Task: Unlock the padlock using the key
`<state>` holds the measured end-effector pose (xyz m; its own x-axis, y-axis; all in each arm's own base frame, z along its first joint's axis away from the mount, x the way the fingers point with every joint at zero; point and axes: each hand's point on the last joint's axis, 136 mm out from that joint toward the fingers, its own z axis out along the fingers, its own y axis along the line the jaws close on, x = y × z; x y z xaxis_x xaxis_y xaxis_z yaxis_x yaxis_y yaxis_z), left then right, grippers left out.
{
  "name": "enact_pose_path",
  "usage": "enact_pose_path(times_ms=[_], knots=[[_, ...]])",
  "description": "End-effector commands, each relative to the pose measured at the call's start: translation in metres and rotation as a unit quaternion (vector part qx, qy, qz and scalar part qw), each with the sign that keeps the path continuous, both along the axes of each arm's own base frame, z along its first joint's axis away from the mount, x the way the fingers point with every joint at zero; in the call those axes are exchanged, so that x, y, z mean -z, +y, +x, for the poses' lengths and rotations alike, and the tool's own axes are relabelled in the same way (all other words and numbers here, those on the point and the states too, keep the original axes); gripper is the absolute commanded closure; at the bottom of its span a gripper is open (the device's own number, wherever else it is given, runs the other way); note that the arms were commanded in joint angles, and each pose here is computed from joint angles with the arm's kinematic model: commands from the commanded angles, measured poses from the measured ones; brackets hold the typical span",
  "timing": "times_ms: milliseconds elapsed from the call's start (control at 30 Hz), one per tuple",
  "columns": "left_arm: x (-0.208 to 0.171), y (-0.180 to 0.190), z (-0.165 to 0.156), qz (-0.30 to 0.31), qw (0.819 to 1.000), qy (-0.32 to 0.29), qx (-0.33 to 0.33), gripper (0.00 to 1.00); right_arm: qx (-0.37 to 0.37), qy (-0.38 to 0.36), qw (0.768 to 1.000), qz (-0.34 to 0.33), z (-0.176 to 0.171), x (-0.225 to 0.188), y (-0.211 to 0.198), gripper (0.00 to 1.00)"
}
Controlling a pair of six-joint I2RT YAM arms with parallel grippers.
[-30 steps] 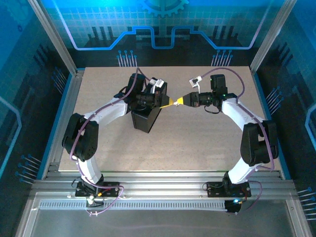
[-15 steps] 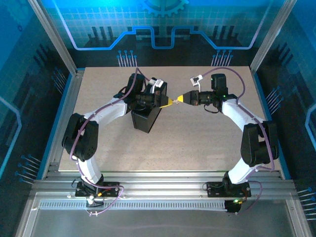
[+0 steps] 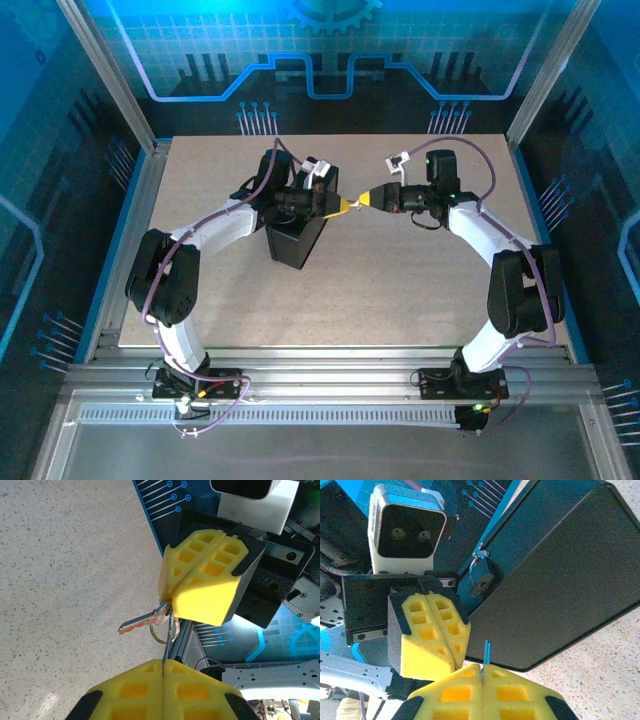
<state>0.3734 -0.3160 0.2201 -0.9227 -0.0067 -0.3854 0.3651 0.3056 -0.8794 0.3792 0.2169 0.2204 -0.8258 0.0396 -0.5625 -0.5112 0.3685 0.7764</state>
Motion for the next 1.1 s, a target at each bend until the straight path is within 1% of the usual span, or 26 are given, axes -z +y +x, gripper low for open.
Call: enact_pose_path(times_ms=[0, 67, 300, 533, 700, 733, 867, 967, 1033, 1067], knots=[[-0.016, 0.000, -0.005, -0.013, 1.000, -0.017, 0.008, 0.98, -0.015, -0.019, 1.000, -0.014, -0.007, -0.009, 0.011, 1.00], [-0.017, -0.001, -0.004, -0.015, 1.000, -0.018, 0.008, 0.97, -0.018, -0.015, 1.000, -0.018, -0.009, -0.006, 0.012, 1.00], [-0.018, -0.002, -0.004, -0.020, 1.000, -0.017, 0.010, 0.97, -0.021, -0.013, 1.000, -0.017, -0.009, -0.005, 0.016, 1.00], [-0.016, -0.003, -0.003, -0.021, 1.000, -0.012, 0.010, 0.88, -0.032, -0.016, 0.999, -0.009, -0.011, -0.008, 0.022, 1.00], [-0.016, -0.003, -0.002, -0.023, 1.000, -0.013, 0.010, 0.86, -0.037, -0.015, 0.999, -0.007, -0.012, -0.008, 0.025, 1.00], [-0.016, -0.003, -0.003, -0.023, 1.000, -0.013, 0.011, 0.88, -0.037, -0.015, 0.999, -0.007, -0.012, -0.008, 0.025, 1.00], [-0.017, -0.003, -0.004, -0.024, 1.000, -0.015, 0.013, 1.00, -0.038, -0.014, 0.999, -0.008, -0.012, -0.008, 0.026, 1.00], [-0.016, -0.002, -0.005, -0.021, 1.000, -0.015, 0.015, 1.00, -0.039, -0.014, 0.999, -0.010, -0.012, -0.008, 0.025, 1.00], [-0.013, -0.001, -0.005, -0.016, 1.000, -0.013, 0.015, 1.00, -0.037, -0.015, 0.999, -0.013, -0.012, -0.008, 0.022, 0.95], [-0.012, 0.001, -0.005, -0.013, 1.000, -0.012, 0.015, 1.00, -0.036, -0.014, 0.999, -0.015, -0.012, -0.008, 0.020, 0.91]])
